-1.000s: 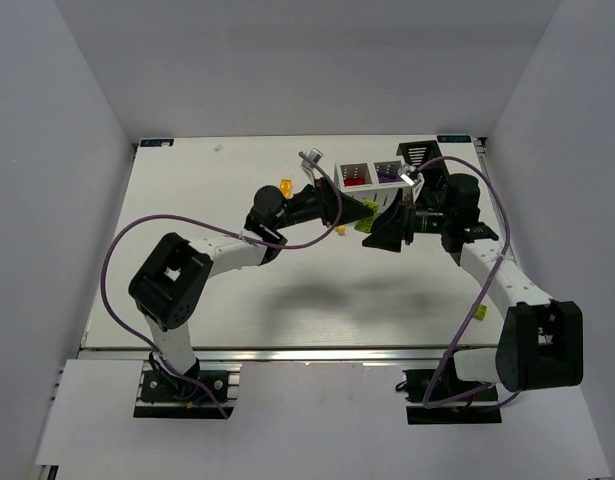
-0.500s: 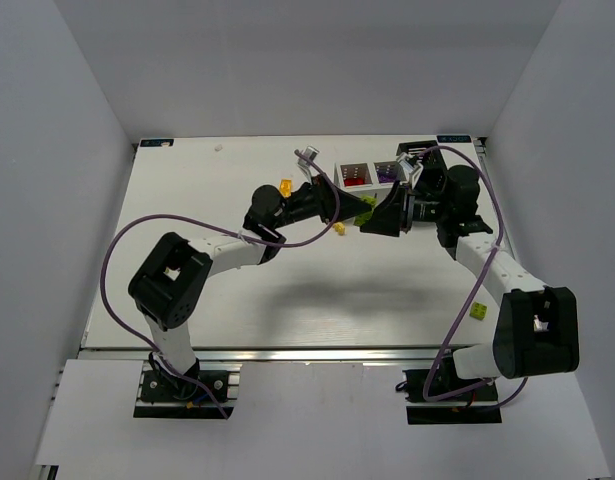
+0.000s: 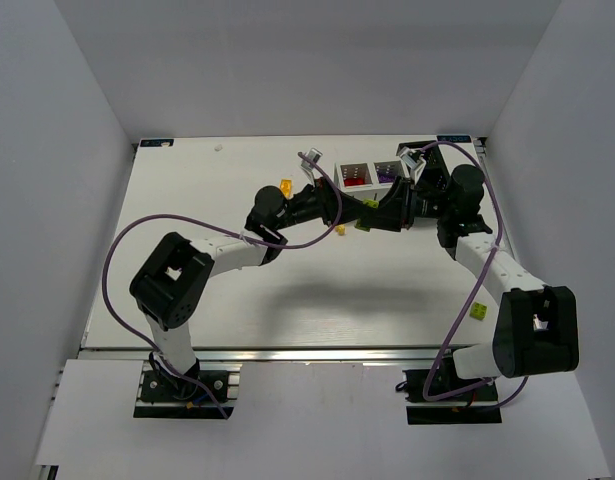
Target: Sort the legos into containers by color
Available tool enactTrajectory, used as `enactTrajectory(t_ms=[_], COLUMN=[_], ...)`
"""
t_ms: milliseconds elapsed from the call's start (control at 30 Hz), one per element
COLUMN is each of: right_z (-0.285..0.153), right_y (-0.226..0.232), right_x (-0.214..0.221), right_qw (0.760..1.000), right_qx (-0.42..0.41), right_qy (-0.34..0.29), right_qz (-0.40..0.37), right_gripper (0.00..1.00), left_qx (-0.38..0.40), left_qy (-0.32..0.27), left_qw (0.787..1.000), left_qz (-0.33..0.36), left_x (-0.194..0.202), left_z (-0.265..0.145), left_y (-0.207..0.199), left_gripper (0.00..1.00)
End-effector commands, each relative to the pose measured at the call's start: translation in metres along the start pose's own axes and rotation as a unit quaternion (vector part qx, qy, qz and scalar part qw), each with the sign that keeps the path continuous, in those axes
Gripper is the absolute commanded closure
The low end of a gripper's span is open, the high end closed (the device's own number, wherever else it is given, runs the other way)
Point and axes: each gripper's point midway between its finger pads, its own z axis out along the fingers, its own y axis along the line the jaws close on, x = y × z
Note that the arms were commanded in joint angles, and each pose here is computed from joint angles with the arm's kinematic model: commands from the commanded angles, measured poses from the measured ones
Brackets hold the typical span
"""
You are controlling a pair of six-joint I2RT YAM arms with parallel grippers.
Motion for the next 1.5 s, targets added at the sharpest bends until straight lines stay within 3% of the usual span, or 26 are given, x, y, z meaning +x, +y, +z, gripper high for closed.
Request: enactTrajectory(t_ms=[0, 167, 267, 433, 533, 733, 800, 833, 1167, 1233, 1267, 1300, 1367, 1400, 1433, 1467], right_z=[0.000, -0.001, -0.001, -0.001, -0.002, -0.006, -0.007, -0.008, -0.020, -0.023, -0.028, -0.030, -0.038, -0.040, -0.043, -0.047], right_y=[0.005, 0.007, 0.006, 0.002, 0.004, 0.002, 0.001, 0.001, -0.003, -0.001, -0.006, -0.008, -0.015, -0.020, -0.024, -0.040], right_x=[-0.005, -0.004, -0.003, 0.001, 0.001, 0.001, 0.001, 0.000, -0.007, -0.012, -0.017, -0.015, -0.032, -0.029, -0.044, -0.054], right_qw=[1.000, 1.000, 1.000, 1.000, 1.000, 1.000, 1.000, 1.000, 0.999, 0.999, 0.998, 0.998, 0.995, 0.995, 0.989, 0.980], right_qx=[-0.006, -0.009, -0.010, -0.013, -0.015, -0.010, -0.007, -0.006, 0.006, 0.009, 0.021, 0.029, 0.061, 0.079, 0.102, 0.155], right_qy=[-0.003, 0.001, 0.002, 0.007, 0.008, 0.005, 0.004, 0.004, -0.006, -0.009, -0.017, -0.015, -0.028, -0.025, -0.026, -0.035], right_qz=[-0.027, -0.029, -0.028, -0.019, -0.024, -0.025, -0.025, -0.024, -0.034, -0.043, -0.064, -0.049, -0.073, -0.047, -0.107, -0.117], right_gripper=[0.52, 0.50, 0.57, 0.91, 1.00, 1.00, 1.00, 1.00, 1.00, 1.00, 1.00, 1.00, 1.00, 1.00, 1.00, 1.00], left_qx=[0.017, 0.022, 0.025, 0.030, 0.036, 0.040, 0.039, 0.040, 0.018, -0.024, -0.054, -0.118, -0.193, -0.244, -0.279, -0.299], left_qy=[0.006, 0.002, 0.000, -0.006, -0.007, -0.014, -0.020, -0.020, -0.030, -0.035, -0.064, -0.053, -0.059, -0.052, -0.068, -0.073], left_qw=[1.000, 1.000, 1.000, 0.999, 0.999, 0.999, 0.999, 0.998, 0.998, 0.997, 0.990, 0.986, 0.970, 0.957, 0.944, 0.937], left_qz=[0.017, 0.015, 0.016, 0.022, 0.025, 0.029, 0.033, 0.034, 0.048, 0.064, 0.114, 0.103, 0.132, 0.148, 0.160, 0.165], left_x=[-0.002, -0.004, -0.005, -0.010, -0.013, -0.018, -0.024, -0.025, -0.038, -0.046, -0.068, -0.069, -0.080, -0.085, -0.095, -0.100], left_z=[0.004, 0.007, 0.008, 0.011, 0.013, 0.016, 0.015, 0.015, 0.010, 0.006, 0.002, -0.007, -0.017, -0.032, -0.040, -0.049], left_y=[-0.012, -0.011, -0.011, -0.013, -0.016, -0.017, -0.017, -0.019, -0.017, -0.007, -0.007, 0.015, 0.030, 0.039, 0.044, 0.047], left_gripper=[0.93, 0.91, 0.89, 0.80, 0.70, 0.39, 0.36, 0.30, 0.25, 0.24, 0.24, 0.24, 0.23, 0.21, 0.21, 0.21])
